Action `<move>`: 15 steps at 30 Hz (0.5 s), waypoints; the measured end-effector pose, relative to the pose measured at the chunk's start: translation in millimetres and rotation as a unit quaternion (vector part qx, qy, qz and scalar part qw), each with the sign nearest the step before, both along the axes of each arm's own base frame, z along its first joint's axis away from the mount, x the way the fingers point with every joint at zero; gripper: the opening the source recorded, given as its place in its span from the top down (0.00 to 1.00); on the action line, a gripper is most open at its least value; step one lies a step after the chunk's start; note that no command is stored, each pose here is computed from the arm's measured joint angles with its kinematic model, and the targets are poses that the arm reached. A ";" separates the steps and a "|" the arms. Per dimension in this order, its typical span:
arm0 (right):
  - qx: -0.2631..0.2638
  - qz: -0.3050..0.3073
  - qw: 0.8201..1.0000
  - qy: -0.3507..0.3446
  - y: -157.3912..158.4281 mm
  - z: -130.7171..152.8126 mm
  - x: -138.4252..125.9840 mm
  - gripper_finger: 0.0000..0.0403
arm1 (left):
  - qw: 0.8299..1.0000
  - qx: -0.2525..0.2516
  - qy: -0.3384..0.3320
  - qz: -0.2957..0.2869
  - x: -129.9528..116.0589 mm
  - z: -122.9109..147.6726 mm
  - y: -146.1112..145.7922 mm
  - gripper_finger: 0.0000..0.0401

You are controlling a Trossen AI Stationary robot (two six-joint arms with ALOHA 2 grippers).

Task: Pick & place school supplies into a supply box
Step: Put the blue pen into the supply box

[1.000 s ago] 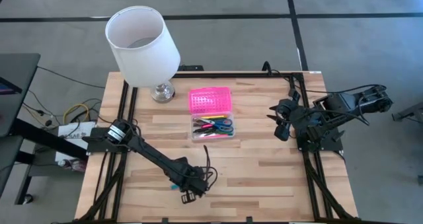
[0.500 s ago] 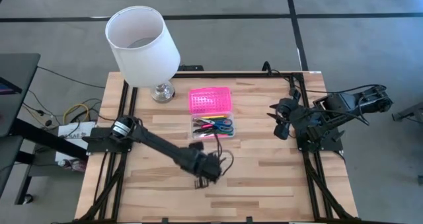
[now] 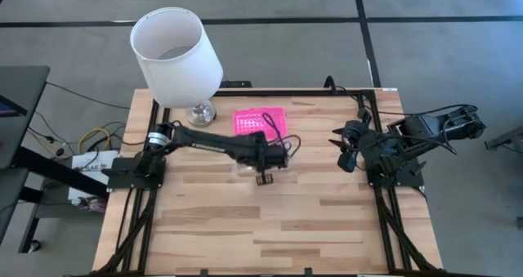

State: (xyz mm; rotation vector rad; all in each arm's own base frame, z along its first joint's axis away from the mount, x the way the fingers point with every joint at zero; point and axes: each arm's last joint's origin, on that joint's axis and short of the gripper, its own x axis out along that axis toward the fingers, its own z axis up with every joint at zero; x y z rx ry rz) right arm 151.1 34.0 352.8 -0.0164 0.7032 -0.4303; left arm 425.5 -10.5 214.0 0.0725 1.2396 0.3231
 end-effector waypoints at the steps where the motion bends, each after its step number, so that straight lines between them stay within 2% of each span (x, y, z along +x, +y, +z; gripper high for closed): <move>1: 0.001 -0.001 1.000 -0.001 0.0 0.0 0.0 0.67 | 1.000 0.001 0.000 -0.001 0.5 0.1 5.1 0.87; 6: 0.009 -0.008 1.000 -0.005 0.0 -0.1 0.1 0.67 | 1.000 0.009 0.014 -0.016 1.4 -2.9 25.6 0.87; 11: 0.008 -0.009 1.000 0.002 1.5 -2.4 4.1 0.67 | 1.000 0.012 0.020 -0.001 -0.3 -3.2 40.8 0.86; 15: 0.003 -0.009 1.000 0.016 4.5 -7.0 12.9 0.67 | 1.000 0.006 0.025 -0.008 -1.0 -3.2 46.9 0.77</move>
